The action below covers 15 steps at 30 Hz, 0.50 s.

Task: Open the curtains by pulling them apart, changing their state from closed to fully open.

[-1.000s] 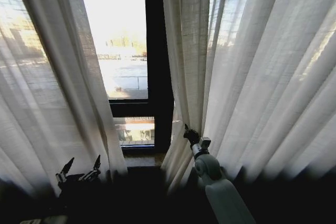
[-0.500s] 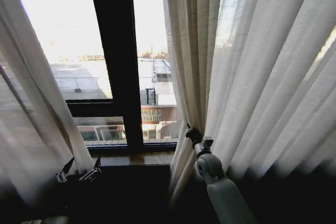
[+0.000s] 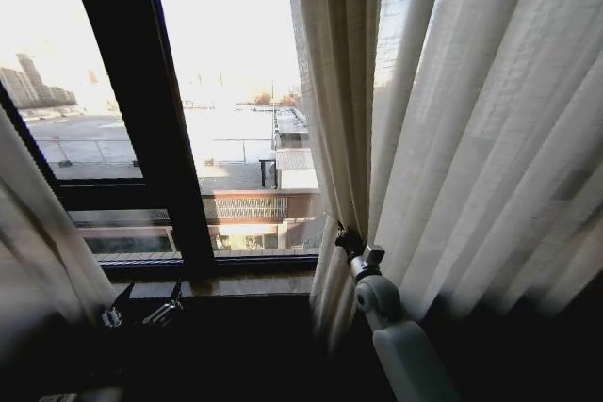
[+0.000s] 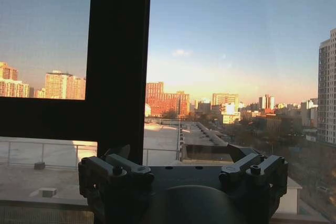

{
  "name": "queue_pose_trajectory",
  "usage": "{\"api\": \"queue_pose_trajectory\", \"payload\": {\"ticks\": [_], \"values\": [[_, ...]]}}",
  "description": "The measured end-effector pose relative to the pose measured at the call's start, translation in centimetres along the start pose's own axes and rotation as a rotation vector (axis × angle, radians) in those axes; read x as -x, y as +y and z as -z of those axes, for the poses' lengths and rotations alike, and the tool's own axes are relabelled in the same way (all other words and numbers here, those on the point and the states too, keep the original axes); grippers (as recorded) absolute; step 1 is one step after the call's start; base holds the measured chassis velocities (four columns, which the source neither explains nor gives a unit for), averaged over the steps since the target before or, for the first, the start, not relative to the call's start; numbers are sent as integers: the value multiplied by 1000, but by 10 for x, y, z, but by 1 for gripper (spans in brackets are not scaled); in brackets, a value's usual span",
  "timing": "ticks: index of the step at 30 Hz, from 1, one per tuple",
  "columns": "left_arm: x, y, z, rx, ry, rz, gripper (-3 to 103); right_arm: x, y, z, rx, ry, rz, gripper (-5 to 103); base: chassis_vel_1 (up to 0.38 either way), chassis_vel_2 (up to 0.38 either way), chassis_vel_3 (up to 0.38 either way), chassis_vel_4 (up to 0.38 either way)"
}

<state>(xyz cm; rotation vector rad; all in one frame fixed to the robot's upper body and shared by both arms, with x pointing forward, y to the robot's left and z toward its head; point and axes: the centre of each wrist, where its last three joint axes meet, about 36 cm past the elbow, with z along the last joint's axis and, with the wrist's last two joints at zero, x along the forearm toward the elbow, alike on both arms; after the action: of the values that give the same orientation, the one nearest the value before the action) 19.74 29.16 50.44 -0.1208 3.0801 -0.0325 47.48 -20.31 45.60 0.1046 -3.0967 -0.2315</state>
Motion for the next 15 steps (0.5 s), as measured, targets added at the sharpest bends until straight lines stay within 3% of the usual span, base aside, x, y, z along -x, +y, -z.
{"api": "queue_pose_trajectory", "payload": {"ticks": [15], "values": [[1, 1, -3, -4, 5, 4, 100, 5, -7, 1, -5, -3, -17, 0, -357, -356, 351, 357]]}}
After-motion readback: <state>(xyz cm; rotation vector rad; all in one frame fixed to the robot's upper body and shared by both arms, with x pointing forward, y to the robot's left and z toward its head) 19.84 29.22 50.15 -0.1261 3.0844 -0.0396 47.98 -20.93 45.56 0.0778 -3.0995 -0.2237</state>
